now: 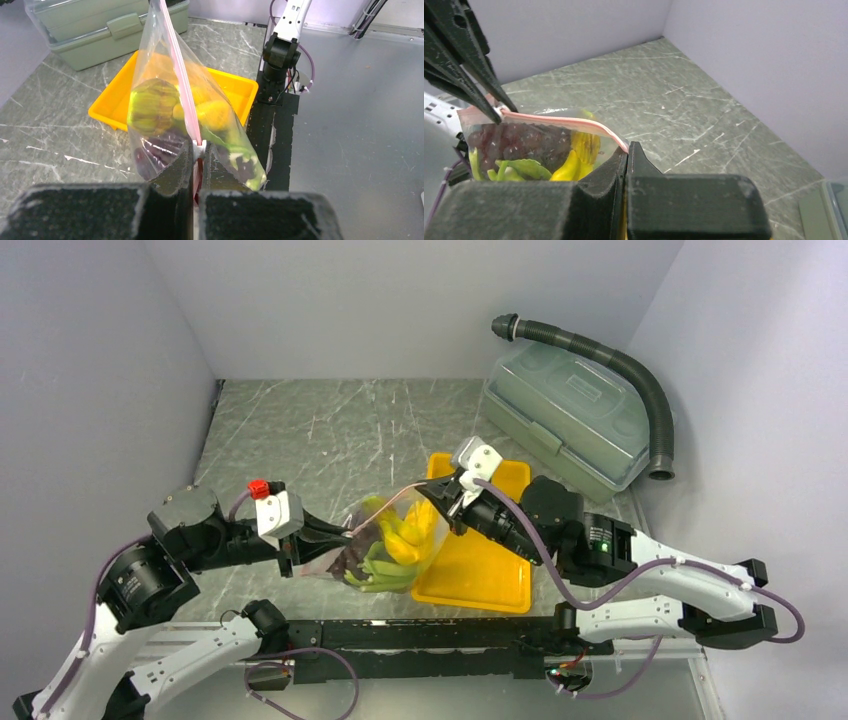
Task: Place the food in the zip-top bag and seal the zipper
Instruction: Zip the zipper food storage bag at the center of the board.
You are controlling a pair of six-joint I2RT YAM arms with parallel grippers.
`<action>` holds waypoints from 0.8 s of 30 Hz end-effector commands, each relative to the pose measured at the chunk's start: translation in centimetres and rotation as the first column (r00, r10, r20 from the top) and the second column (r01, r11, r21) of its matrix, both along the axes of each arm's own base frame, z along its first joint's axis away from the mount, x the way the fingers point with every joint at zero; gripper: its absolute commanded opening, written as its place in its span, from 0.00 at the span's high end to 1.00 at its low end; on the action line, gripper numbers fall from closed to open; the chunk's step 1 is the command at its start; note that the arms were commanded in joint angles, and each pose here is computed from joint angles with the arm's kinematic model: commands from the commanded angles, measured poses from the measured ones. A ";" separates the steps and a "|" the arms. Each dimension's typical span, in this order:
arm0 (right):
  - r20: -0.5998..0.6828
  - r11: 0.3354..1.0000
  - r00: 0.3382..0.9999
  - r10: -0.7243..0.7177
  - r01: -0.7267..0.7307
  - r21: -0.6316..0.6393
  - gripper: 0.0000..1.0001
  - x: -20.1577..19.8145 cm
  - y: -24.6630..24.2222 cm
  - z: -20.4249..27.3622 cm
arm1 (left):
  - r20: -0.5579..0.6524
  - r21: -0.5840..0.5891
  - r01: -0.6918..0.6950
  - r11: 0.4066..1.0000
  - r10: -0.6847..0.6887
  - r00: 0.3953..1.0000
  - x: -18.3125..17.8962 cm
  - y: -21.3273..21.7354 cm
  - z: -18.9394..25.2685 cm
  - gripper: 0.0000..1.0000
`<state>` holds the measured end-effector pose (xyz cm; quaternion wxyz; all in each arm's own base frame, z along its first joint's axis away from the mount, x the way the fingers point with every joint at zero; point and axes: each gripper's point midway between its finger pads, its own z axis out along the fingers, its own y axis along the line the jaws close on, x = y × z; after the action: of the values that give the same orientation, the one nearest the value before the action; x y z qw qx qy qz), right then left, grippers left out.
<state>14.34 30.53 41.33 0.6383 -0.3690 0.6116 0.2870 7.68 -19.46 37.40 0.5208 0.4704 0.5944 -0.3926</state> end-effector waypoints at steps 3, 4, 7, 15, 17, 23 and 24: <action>0.019 0.897 0.940 -0.340 0.318 0.305 1.00 3.8 -7.5 7.5 | -0.057 0.025 0.051 0.998 -0.050 0.997 -1.8 0.6 -1.0 1.00; 0.018 0.891 0.935 -0.354 0.331 0.310 1.00 4.0 -7.7 7.5 | -0.058 0.025 0.052 0.998 -0.050 0.997 -1.8 0.5 -1.0 1.00; 0.013 0.874 0.918 -0.396 0.372 0.313 1.00 4.4 -8.4 7.3 | -0.057 0.025 0.052 0.998 -0.050 0.997 -1.8 0.5 -1.0 1.00; 0.005 0.817 0.858 -0.513 0.486 0.312 1.00 5.6 -10.3 6.4 | -0.066 0.027 0.050 0.998 -0.048 0.997 -1.7 0.5 -1.3 1.00; 0.009 0.797 0.836 -0.548 0.519 0.307 1.00 5.9 -10.9 6.3 | -0.068 0.028 0.048 0.998 -0.046 0.997 -1.7 0.5 -1.3 1.00; 0.016 0.743 0.782 -0.624 0.587 0.321 1.00 6.4 -12.6 6.2 | -0.073 0.030 0.039 0.999 -0.037 0.997 -1.6 0.6 -1.7 1.00; 0.017 0.737 0.774 -0.633 0.595 0.321 1.00 6.5 -12.8 6.2 | -0.074 0.031 0.040 0.999 -0.037 0.997 -1.6 0.5 -1.7 1.00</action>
<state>19.10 25.47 41.95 0.7280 -0.2369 0.6218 0.1651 8.01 -19.58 36.65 0.5142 0.4685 0.6039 -0.3892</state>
